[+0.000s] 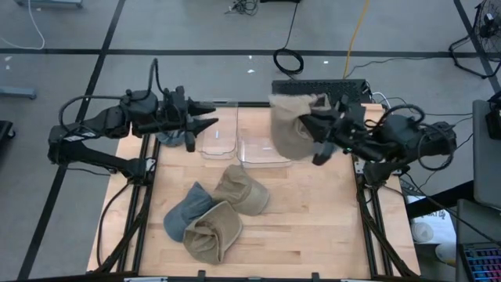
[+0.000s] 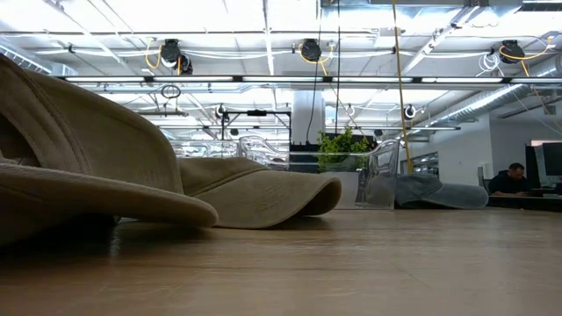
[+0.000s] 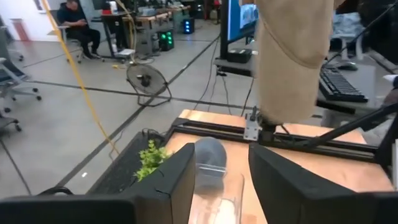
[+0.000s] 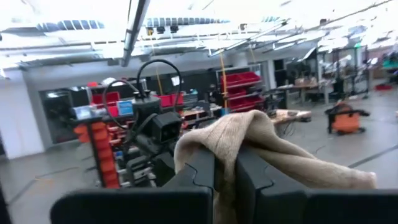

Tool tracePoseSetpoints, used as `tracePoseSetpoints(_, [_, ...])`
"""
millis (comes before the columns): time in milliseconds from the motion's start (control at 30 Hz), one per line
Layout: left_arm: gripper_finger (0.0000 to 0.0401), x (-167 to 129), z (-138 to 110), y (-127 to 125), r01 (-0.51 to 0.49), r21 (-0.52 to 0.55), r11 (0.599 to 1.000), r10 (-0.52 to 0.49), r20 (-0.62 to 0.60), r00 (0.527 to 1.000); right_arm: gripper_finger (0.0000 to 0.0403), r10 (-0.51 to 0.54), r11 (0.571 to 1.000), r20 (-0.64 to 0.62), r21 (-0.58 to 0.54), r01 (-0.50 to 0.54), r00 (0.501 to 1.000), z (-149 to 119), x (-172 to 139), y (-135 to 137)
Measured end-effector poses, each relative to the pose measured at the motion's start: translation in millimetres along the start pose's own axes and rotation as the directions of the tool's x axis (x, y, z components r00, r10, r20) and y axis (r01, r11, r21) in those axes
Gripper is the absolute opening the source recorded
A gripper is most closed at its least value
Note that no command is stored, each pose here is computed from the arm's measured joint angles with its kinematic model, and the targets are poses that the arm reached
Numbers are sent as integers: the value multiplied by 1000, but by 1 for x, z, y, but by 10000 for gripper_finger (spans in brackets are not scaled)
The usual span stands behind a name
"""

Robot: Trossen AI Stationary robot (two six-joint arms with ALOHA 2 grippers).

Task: Pick & Place hat
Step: Put the right brown cap into the right transparent bin

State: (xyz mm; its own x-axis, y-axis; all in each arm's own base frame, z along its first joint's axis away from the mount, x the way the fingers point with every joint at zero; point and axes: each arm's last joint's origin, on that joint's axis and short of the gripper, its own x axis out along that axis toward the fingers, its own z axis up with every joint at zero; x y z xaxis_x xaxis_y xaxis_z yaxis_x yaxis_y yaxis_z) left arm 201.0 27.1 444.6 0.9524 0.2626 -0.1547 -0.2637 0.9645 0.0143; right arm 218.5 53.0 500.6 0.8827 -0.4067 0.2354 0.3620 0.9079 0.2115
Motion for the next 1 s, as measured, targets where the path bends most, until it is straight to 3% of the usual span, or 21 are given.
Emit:
tracePoseSetpoints(200, [161,-1,0,-2,86,-26,996,-86,2,996,11,-2,985,-62,170,12,998,5,-14,-12])
tracePoseSetpoints(333, [152,-1,0,-5,174,-50,984,-174,2,985,11,-40,949,-135,305,80,990,4,-20,-27])
tracePoseSetpoints(533, [137,-2,0,-8,267,-79,961,-267,1,964,11,-63,875,-204,459,152,977,2,-26,-44])
tracePoseSetpoints(700, [128,-2,0,-8,284,-107,953,-286,0,958,11,-68,766,-204,616,183,976,1,-19,-51])
tracePoseSetpoints(1000, [127,-2,5,-8,291,-205,935,-287,49,957,11,-176,647,-215,710,278,961,-11,-2,-53])
